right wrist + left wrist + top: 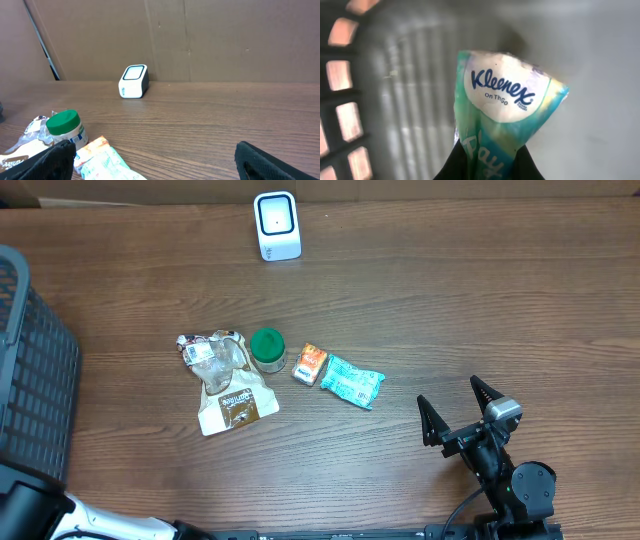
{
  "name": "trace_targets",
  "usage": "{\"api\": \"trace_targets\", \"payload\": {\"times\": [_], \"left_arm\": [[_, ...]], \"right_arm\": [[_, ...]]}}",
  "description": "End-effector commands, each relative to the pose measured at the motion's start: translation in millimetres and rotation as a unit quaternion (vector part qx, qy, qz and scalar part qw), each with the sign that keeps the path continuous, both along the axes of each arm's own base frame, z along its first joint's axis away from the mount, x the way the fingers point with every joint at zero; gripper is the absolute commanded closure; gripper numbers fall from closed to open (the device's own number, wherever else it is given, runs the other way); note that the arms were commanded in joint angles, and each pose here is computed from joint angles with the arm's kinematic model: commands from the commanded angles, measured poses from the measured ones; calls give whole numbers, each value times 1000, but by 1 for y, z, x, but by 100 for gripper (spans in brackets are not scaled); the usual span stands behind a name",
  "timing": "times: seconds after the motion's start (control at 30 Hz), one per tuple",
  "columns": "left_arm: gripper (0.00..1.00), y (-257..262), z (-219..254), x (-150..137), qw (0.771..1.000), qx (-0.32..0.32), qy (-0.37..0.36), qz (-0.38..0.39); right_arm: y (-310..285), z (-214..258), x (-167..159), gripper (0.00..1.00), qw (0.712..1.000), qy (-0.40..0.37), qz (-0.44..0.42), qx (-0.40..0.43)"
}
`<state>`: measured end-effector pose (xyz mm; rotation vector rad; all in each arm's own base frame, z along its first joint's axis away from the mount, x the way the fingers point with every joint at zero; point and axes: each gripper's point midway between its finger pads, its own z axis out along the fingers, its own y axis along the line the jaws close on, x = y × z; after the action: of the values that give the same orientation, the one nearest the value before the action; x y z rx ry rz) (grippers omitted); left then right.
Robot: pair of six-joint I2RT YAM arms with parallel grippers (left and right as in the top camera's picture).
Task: Scan the item barcode
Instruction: 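Lift the Kleenex pack out and carry it to the table center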
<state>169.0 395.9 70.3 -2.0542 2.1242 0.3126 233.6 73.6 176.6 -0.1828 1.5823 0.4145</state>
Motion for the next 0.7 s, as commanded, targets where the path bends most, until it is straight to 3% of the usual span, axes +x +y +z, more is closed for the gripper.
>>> {"api": "trace_targets", "payload": {"times": [0.0,0.2,0.4,0.43,0.53,0.67], "left_arm": [[96,-3,85,53,989,50,-129,-51],[96,-57,188,108,946,76,-282,-138],[96,-128,284,125,899,166,-341,-217],[96,-159,308,127,884,184,-353,-245],[96,-230,331,134,852,176,-377,-318],[96,-300,317,141,838,127,-355,-395]], "right_arm": [[-1,-1,0,0,1000,-2,-4,4],[-1,-1,0,0,1000,-2,-4,4],[-1,-1,0,0,1000,-2,-4,4],[-1,-1,0,0,1000,-2,-4,4],[-1,-1,0,0,1000,-2,-4,4],[-1,-1,0,0,1000,-2,-4,4]]}}
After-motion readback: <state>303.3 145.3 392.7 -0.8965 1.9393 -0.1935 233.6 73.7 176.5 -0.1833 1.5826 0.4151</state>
